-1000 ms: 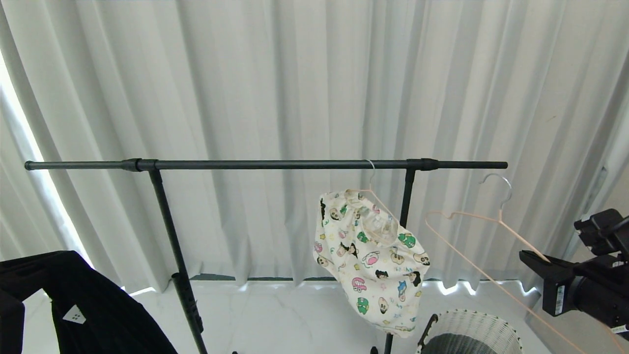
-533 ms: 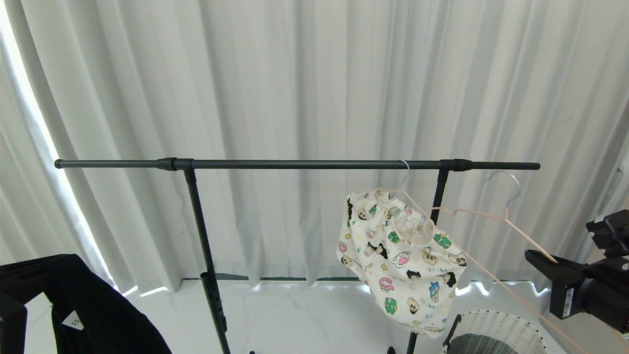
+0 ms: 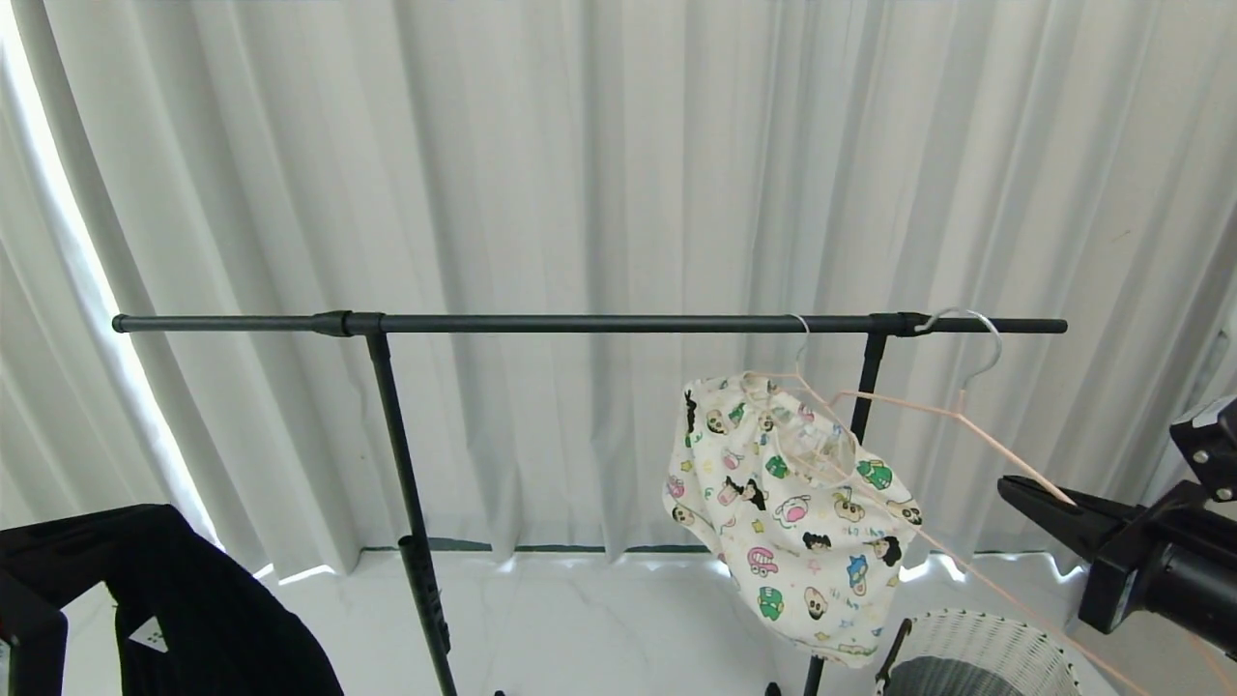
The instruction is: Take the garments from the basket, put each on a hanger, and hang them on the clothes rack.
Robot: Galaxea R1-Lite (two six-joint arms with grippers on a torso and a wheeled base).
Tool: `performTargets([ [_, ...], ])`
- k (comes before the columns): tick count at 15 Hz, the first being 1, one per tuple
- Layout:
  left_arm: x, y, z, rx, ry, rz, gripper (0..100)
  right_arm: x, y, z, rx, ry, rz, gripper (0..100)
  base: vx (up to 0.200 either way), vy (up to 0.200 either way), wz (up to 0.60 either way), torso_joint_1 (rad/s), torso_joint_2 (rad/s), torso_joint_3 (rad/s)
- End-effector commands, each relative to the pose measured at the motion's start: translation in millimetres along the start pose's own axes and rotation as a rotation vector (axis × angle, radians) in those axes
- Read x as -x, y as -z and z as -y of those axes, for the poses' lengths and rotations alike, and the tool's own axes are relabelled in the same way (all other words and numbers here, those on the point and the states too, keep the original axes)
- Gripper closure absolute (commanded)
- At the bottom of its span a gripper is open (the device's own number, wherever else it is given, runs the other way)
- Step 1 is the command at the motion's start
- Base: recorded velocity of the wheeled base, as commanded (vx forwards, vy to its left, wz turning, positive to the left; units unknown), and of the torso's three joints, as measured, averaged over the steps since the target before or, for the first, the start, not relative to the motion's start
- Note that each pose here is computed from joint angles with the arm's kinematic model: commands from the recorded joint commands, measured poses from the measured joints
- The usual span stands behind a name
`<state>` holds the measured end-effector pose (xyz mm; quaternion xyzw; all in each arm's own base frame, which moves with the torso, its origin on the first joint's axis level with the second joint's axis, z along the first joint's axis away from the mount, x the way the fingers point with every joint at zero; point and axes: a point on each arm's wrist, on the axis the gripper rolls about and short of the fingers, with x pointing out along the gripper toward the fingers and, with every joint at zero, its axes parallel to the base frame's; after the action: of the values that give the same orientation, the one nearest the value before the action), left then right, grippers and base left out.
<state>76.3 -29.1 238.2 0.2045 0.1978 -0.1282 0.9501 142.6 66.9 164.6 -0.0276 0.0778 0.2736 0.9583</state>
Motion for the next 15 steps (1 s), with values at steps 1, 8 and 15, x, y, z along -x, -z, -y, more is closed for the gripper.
performTargets([
  [1,-19.1,4.9,8.3,-0.005,0.036,-0.060,100,-12.0,-3.7,-10.7,0.007,-0.115,-0.010,100,0.000,0.000,0.00,0.000,0.00,0.000],
  [8,-121.6,-13.6,25.4,0.232,-0.222,-0.156,100,-16.5,-10.7,-87.4,-0.084,-0.533,-0.052,100,0.000,0.000,0.00,0.000,0.00,0.000],
  [15,-149.2,-29.5,38.1,0.323,-0.251,-0.166,100,-31.2,-20.5,-113.7,-0.118,-0.619,-0.068,100,0.000,0.000,0.00,0.000,0.00,0.000],
])
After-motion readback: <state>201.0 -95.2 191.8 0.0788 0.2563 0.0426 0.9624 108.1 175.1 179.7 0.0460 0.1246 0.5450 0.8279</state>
